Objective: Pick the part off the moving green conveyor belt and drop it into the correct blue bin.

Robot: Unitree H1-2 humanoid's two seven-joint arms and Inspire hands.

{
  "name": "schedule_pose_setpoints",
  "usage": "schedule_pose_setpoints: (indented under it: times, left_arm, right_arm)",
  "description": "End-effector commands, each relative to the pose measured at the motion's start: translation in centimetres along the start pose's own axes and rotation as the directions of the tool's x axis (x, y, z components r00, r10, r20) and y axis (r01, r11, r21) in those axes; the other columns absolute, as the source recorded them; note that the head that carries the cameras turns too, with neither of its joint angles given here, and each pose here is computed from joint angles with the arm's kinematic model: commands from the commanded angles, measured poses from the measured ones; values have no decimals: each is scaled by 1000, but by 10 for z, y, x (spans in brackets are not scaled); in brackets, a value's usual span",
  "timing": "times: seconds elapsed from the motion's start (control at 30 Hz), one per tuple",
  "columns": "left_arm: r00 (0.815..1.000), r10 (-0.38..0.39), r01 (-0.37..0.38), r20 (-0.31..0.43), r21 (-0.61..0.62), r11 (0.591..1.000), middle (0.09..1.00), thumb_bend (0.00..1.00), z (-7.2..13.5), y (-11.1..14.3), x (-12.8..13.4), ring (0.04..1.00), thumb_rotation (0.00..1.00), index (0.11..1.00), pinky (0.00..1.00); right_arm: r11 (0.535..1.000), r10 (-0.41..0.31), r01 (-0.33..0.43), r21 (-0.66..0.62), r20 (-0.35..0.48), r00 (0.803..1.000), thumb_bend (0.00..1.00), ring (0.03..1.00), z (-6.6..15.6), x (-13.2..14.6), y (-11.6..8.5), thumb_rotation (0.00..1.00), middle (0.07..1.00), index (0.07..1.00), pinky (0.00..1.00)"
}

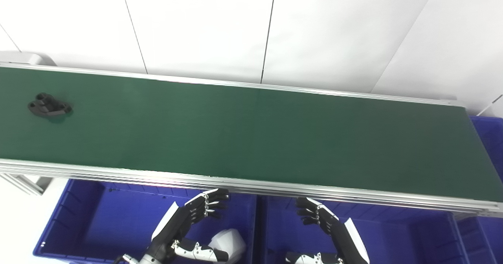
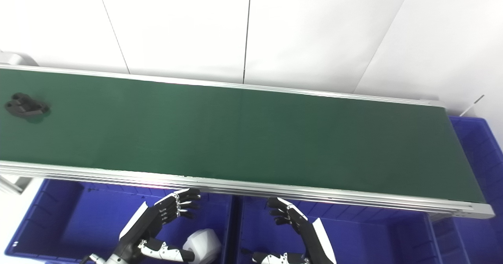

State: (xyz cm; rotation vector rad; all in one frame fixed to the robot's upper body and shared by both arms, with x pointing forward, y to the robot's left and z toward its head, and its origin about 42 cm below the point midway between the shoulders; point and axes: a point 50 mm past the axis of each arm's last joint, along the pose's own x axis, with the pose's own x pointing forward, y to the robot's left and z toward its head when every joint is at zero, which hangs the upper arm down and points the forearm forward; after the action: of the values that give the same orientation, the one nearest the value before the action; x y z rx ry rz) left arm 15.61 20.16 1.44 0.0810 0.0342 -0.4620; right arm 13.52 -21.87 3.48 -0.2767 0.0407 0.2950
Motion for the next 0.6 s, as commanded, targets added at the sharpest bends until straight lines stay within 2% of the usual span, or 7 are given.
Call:
schedule_pose_setpoints:
  times: [0.0,0.57]
  left_arm:
    - [998,-1,0,60,17,1000,822,851,8,3,5,757,157,815,670]
    - [998,9,-10,55,22,1000,811,849,8,3,6,744,141,808,659]
  right_arm:
    - [1000,-10,11,-6,31,999,829,774,5,3,-3,226,809,815,713]
    - [1000,-9,9,18,13,1000,822,775,4,2,-3,223,802,818,723]
